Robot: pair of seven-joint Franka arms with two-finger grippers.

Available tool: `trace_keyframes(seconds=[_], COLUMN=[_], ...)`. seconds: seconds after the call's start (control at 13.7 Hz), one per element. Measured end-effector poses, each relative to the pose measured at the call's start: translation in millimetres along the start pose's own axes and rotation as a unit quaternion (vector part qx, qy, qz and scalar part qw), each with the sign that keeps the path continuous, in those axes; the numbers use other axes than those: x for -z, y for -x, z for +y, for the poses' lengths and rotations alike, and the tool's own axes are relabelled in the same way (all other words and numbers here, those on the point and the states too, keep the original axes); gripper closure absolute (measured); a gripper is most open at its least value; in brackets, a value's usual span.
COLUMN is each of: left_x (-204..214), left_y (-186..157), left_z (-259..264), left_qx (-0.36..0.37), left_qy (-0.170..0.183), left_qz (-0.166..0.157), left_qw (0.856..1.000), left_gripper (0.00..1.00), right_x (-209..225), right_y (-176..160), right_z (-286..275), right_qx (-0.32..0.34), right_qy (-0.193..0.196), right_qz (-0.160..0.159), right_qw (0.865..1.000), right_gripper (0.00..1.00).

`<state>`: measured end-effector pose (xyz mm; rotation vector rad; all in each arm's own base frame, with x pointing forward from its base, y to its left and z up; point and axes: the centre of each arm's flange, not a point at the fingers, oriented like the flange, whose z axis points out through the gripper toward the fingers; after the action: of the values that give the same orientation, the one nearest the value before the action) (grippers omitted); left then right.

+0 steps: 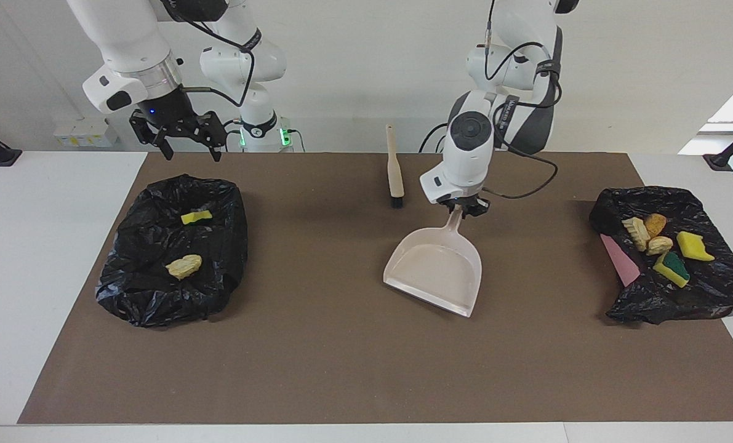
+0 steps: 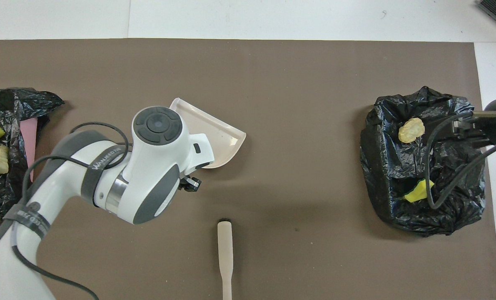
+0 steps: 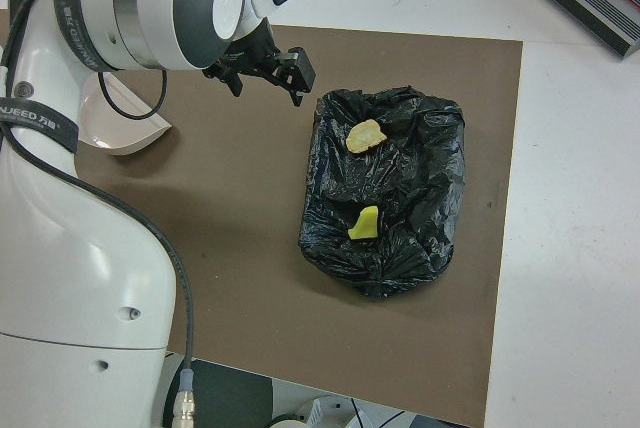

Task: Sweep and dump trash in bin
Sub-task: 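Set the empty dustpan down near the table center with the left gripper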

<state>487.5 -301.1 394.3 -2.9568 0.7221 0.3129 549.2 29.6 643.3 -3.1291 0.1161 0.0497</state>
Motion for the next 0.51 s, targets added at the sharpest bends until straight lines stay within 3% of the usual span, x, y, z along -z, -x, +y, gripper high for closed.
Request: trace_keyframes(seconds=[0.29,0.51], left_x=[-22.5,-34.1], left_y=[0.8,-4.4], left_z=[65.3,80.2], left_qx=[0.084,0.131], left_qy=[0.069,0.12], left_qz=[0.024,0.022], left_qw=[0.994,0.984], left_gripper=[0.68,0.68], right_x=[-0.2,-0.3], right_y=[-0.1,-0.1], right_z=[1.3,0.9], right_qx=[-0.001,-0.01], right_qy=[0.0,0.001], right_qz=[0.0,0.0], right_qw=[1.0,1.0], right_gripper=[0.0,0.0])
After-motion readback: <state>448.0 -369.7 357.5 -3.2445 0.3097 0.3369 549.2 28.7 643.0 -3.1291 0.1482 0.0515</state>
